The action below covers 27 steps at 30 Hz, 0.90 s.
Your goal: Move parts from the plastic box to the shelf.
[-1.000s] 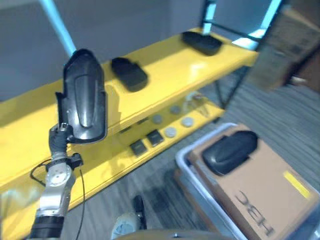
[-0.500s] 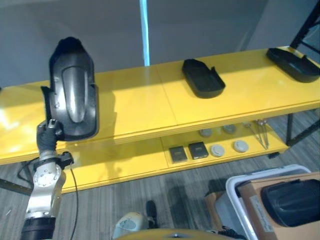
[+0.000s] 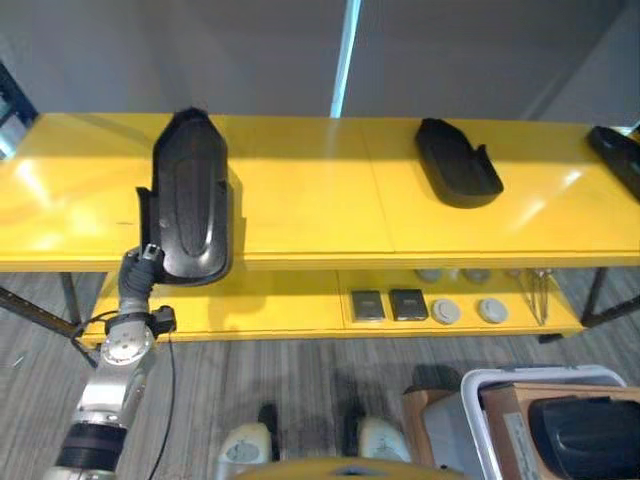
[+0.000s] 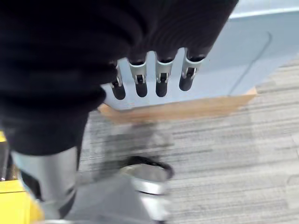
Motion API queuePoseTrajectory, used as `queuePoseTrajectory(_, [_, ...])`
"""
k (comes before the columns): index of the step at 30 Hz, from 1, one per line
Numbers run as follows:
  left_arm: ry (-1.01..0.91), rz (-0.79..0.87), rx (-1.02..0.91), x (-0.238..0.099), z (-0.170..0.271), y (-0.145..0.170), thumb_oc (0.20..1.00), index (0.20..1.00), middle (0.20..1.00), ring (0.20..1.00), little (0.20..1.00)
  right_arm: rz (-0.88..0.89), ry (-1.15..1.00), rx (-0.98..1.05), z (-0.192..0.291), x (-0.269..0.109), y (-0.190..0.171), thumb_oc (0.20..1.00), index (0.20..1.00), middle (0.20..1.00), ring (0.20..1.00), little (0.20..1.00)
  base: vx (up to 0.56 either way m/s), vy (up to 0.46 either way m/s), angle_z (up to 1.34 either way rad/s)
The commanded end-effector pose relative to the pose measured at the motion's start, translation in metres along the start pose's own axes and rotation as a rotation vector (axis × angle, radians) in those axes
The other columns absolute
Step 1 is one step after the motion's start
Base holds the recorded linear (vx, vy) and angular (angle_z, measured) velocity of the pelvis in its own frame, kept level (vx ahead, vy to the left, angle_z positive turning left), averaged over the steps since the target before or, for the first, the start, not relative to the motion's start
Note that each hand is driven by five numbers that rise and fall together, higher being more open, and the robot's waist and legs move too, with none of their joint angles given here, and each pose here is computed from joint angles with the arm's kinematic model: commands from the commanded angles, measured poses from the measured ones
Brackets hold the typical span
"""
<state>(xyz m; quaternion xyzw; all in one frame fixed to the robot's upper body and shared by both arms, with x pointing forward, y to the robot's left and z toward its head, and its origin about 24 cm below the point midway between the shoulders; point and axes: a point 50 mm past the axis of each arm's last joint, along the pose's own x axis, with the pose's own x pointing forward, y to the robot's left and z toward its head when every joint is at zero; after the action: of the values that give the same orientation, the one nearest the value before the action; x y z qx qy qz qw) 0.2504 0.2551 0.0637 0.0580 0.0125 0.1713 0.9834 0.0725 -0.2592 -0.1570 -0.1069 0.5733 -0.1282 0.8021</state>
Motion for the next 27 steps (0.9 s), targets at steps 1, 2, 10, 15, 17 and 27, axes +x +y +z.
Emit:
queuePoseTrajectory(1, [-0.241, -0.042, -0.096, 0.018, 0.059, -0.023, 0.200, 0.200, 0.200, 0.200, 0.200, -0.029, 0.066, -0.044, -0.018, -0.002, -0.014, 1.000, 1.000, 1.000, 1.000, 1.000, 0.03, -0.091, -0.40])
queuePoseTrajectory(2, [-0.240, -0.042, -0.100, 0.019, 0.059, -0.023, 0.200, 0.200, 0.200, 0.200, 0.200, -0.029, 0.063, -0.054, -0.018, -0.002, -0.014, 1.000, 1.000, 1.000, 1.000, 1.000, 0.00, -0.070, -0.17])
queuePoseTrajectory(10, [-0.179, -0.027, -0.093, 0.022, 0.050, -0.023, 0.200, 0.200, 0.200, 0.200, 0.200, 0.000, 0.045, -0.092, -0.014, -0.003, -0.011, 1.000, 1.000, 1.000, 1.000, 1.000, 0.00, -0.023, -0.07])
queuePoseTrajectory(15, [-0.111, 0.032, -0.066, 0.023, 0.040, -0.015, 0.200, 0.200, 0.200, 0.200, 0.200, 0.023, 0.040, -0.101, -0.012, -0.003, -0.007, 1.000, 1.000, 1.000, 1.000, 1.000, 0.01, 0.000, 0.00])
queuePoseTrajectory(17, [-0.043, 0.087, -0.008, 0.030, 0.030, -0.008, 0.200, 0.200, 0.200, 0.200, 0.200, 0.036, 0.040, -0.119, -0.011, -0.004, -0.005, 1.000, 1.000, 1.000, 1.000, 1.000, 0.04, -0.002, -0.02])
queuePoseTrajectory(27, [0.222, 0.323, 0.265, 0.073, -0.001, 0.030, 0.200, 0.200, 0.200, 0.200, 0.200, 0.074, 0.079, -0.213, -0.016, -0.005, -0.007, 1.000, 1.000, 1.000, 1.000, 1.000, 0.05, 0.000, -0.11])
